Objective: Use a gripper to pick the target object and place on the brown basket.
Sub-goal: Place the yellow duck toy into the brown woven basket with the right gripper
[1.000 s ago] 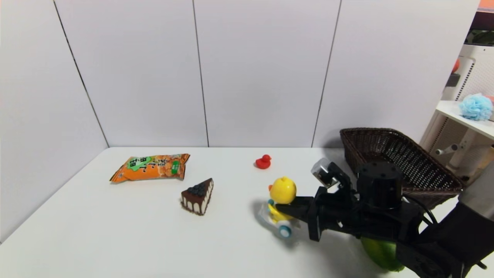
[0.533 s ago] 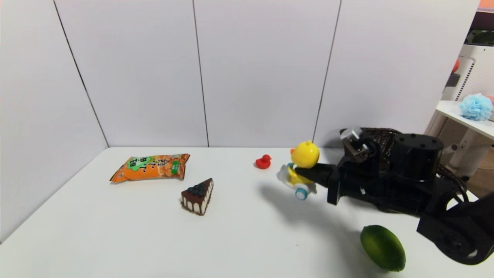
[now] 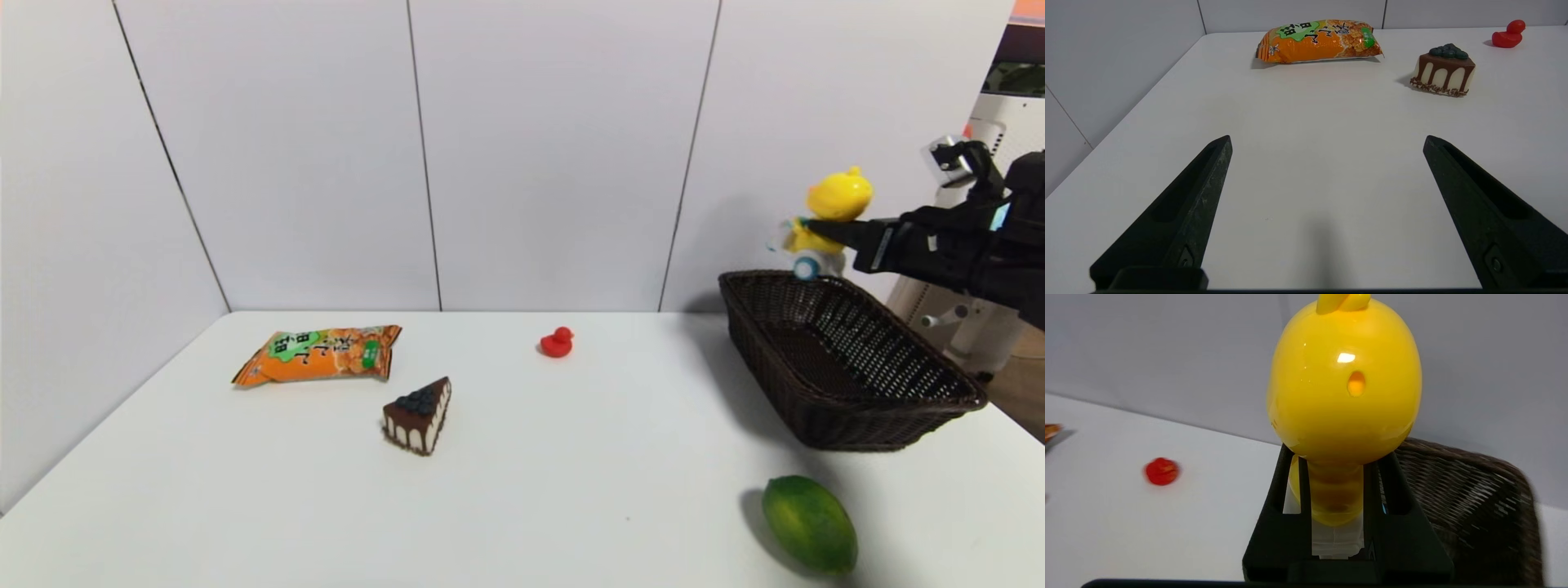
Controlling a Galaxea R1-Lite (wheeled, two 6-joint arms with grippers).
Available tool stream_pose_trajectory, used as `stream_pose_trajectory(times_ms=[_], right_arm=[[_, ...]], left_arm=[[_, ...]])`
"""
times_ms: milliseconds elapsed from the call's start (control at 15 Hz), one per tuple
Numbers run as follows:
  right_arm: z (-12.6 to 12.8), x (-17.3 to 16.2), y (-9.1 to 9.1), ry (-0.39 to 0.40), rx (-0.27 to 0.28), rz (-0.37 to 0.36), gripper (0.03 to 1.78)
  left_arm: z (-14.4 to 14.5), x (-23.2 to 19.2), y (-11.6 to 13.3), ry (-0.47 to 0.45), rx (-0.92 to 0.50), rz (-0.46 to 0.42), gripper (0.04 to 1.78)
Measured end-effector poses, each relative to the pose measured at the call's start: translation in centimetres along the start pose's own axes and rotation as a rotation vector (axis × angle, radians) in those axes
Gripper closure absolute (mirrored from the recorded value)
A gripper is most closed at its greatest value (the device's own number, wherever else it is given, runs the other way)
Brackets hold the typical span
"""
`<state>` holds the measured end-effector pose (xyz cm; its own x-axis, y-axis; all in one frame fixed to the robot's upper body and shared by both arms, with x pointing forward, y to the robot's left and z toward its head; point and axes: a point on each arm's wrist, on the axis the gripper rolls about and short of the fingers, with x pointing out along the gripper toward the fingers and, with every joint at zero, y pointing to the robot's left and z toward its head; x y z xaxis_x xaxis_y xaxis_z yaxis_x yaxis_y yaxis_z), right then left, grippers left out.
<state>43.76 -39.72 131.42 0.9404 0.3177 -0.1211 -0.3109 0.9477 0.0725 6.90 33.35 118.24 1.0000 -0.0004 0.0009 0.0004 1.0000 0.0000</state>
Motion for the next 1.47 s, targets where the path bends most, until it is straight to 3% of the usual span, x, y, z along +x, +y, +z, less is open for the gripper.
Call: stream_pose_trajectory(times_ms=[267, 467, 667, 1000, 1267, 1467], right_arm=[[-2.8, 1.1, -3.1, 0.079, 0.032, -0.055, 1.46], [-6.0, 2.1, -3.9, 0.165, 0.052, -0.055, 1.46], [-8.3, 2.2, -4.0, 0.23, 0.034, -0.045, 1.46], [-7.5, 1.4, -2.9, 0.224, 0.021, -0.03, 0.84], [-6.3, -1.4, -1.1, 0.265, 0.023, -0.026, 0.54], [-4.0, -5.5, 1.5, 0.303, 0.017, -0.026, 0.4]], left_arm=[[0.0, 0.0, 0.0, 0.0, 0.0, 0.0, 0.13], [0.0, 0.0, 0.0, 0.0, 0.0, 0.0, 0.13], [0.0, 0.0, 0.0, 0.0, 0.0, 0.0, 0.13], [0.0, 0.0, 0.0, 0.0, 0.0, 0.0, 0.13], [0.0, 0.0, 0.0, 0.0, 0.0, 0.0, 0.13], [0.0, 0.0, 0.0, 0.0, 0.0, 0.0, 0.13]])
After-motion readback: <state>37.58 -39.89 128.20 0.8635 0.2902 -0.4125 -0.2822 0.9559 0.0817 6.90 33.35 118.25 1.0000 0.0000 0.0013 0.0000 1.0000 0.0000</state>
